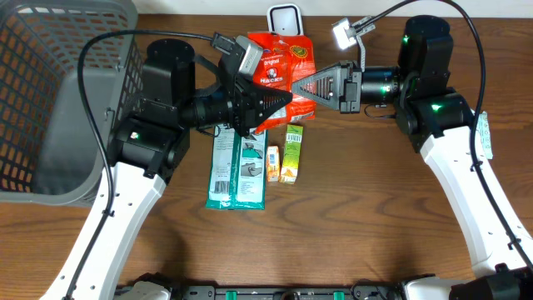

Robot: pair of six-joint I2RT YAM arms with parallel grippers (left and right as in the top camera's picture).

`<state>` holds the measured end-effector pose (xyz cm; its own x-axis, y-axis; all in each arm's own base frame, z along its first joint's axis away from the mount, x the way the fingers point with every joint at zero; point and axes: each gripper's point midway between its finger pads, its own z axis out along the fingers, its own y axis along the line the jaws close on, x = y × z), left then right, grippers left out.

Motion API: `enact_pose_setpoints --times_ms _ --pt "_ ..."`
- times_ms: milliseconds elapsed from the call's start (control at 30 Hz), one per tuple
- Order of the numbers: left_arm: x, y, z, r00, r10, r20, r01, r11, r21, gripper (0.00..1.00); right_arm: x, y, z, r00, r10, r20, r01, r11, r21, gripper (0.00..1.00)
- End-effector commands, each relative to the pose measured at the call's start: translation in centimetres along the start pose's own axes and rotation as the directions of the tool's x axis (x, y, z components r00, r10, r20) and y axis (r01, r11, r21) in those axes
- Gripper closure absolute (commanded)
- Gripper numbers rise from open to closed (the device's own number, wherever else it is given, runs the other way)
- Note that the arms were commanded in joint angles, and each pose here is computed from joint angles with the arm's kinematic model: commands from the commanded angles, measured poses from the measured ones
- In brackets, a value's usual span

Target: Scan the item barcode

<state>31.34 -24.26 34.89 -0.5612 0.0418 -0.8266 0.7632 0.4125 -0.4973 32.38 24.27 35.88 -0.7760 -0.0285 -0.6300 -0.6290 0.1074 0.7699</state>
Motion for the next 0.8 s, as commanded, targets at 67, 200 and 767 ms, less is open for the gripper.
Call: enact_pose_setpoints --times_ms 67,200,767 --pt "-0.7 -0.5 0.0 0.999 0.037 0.012 -0.037 0.999 0.015 0.87 0.0 1.3 0.1 1.000 -0.025 -0.015 0.024 0.999 -0.034 0.95" --pt "-0.6 -0.5 0.0 0.999 0.036 0.012 -0.036 0.999 0.015 0.88 -0.5 0.6 -0.5 0.998 -0.064 0.009 0.064 0.998 -0.005 0.58" --pt "-3.8 1.9 -1.8 0.997 0.025 0.076 -0.006 0.970 -0.244 0.93 3.8 -10.8 -12.3 0.983 0.146 0.114 -0.184 0.841 0.508 0.26"
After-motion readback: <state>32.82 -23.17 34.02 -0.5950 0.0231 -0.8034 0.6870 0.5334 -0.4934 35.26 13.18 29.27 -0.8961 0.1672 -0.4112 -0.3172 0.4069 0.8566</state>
